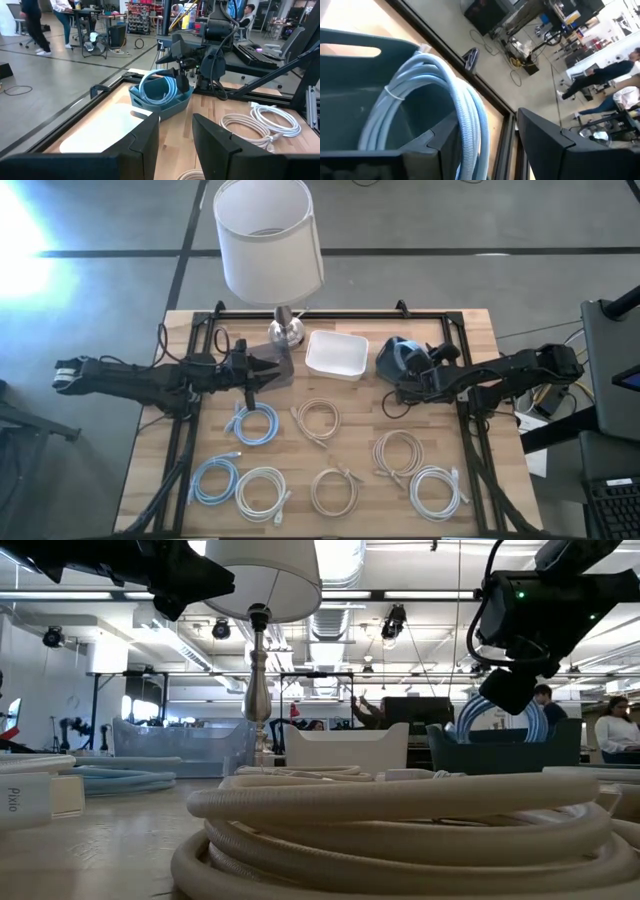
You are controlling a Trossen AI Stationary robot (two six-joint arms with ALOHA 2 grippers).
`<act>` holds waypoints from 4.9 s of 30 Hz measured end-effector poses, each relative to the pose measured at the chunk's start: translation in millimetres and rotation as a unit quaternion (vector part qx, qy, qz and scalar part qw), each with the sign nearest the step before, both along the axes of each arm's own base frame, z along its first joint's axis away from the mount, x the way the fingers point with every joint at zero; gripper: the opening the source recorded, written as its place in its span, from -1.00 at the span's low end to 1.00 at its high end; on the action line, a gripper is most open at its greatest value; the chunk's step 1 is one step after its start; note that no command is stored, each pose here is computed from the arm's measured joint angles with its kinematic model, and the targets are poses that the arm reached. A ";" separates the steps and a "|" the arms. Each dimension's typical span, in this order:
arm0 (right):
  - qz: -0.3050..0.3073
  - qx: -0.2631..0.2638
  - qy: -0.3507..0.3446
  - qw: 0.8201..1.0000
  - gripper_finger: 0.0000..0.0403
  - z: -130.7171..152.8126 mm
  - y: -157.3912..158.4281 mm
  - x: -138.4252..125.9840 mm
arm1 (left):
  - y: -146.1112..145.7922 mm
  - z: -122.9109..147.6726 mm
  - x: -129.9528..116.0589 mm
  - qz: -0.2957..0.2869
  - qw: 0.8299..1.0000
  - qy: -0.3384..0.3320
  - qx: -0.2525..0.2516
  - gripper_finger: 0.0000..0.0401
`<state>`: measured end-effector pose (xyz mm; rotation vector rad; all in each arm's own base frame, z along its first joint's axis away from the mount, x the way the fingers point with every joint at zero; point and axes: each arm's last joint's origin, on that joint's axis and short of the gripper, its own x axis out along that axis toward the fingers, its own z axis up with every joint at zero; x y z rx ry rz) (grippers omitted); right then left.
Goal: Sort HDMI cables
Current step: Put the right blue hdmi cable into the blue bin, then put the top blue hdmi cable into the blue bin
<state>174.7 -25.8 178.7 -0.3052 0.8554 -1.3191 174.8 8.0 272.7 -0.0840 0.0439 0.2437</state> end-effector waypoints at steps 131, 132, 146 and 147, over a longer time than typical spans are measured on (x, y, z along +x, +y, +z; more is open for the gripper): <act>0.485 0.207 -0.187 0.829 -0.07 45.9 2.2 124.3 | -76.4 -97.7 69.2 -0.020 0.784 0.555 -0.276 -0.51; 0.486 0.205 -0.189 0.828 -0.07 47.9 2.2 125.1 | -76.4 -100.1 70.1 -0.013 0.785 0.557 -0.270 -0.51; 0.488 0.201 -0.194 0.827 -0.07 53.1 2.1 127.2 | -81.8 -118.8 76.4 0.008 0.791 0.570 -0.222 -0.51; 0.488 0.201 -0.194 0.827 -0.07 52.7 2.1 127.0 | -83.2 -116.3 77.2 0.003 0.794 0.568 -0.218 -0.51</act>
